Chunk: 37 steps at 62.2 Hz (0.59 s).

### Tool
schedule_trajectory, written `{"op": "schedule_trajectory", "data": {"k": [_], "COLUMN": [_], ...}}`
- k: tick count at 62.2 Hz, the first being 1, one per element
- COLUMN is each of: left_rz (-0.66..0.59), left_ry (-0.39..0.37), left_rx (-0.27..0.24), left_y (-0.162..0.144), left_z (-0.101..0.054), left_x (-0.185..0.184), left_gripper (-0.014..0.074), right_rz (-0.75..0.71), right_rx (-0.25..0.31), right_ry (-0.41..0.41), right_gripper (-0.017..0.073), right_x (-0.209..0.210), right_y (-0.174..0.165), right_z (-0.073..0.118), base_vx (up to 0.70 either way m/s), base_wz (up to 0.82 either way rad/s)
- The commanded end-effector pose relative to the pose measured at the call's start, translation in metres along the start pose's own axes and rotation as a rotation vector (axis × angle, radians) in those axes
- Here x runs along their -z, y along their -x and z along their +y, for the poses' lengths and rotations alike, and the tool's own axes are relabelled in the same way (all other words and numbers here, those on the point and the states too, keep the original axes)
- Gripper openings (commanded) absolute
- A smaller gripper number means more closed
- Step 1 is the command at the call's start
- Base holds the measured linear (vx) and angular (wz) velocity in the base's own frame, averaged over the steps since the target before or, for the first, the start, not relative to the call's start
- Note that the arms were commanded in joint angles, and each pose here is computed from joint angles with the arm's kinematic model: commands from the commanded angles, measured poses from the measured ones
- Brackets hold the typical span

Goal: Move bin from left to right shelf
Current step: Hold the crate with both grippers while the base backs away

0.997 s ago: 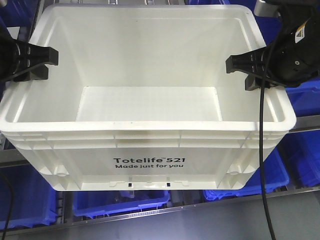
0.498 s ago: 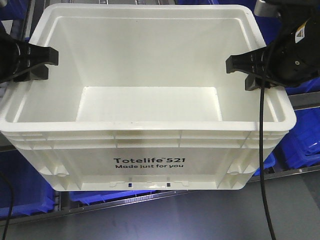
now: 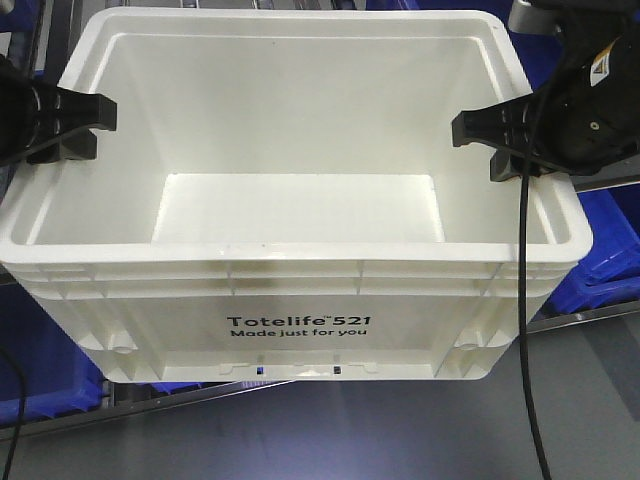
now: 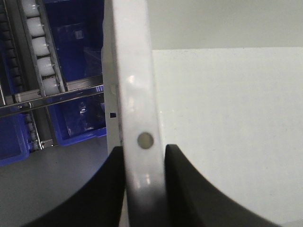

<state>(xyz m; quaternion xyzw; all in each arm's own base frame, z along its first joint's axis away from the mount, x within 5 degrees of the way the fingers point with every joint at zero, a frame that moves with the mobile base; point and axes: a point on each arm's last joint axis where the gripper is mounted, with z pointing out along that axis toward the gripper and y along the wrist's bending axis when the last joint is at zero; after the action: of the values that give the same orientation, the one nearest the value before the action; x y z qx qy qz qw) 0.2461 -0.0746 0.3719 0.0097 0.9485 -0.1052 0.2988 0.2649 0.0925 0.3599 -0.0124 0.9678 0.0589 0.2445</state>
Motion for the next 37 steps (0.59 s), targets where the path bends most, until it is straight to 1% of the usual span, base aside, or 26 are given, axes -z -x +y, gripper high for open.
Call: {"op": "schedule_trajectory", "data": {"k": [1,37], "left_rz": [-0.171,-0.171], "left_ry": [-0.018,-0.018], "left_rx": [-0.040,-0.040], "left_y": [0.0126,0.0126], "left_z": [-0.0029,-0.0029], "left_x": [0.0249,0.0249], "left_gripper": [0.0152,0.0152], "right_rz": [-0.191,-0.191], "right_rx": [0.012,0.012], "right_ry": [0.015,0.015], "right_gripper": [0.0029,0.0029], "right_x": [0.0293,0.0293], "right_y": [0.0123,0.0123], "right_z": [-0.0034,-0.0034], "base_vx": [-0.06,-0.03], "base_wz": [-0.08,-0.12]}}
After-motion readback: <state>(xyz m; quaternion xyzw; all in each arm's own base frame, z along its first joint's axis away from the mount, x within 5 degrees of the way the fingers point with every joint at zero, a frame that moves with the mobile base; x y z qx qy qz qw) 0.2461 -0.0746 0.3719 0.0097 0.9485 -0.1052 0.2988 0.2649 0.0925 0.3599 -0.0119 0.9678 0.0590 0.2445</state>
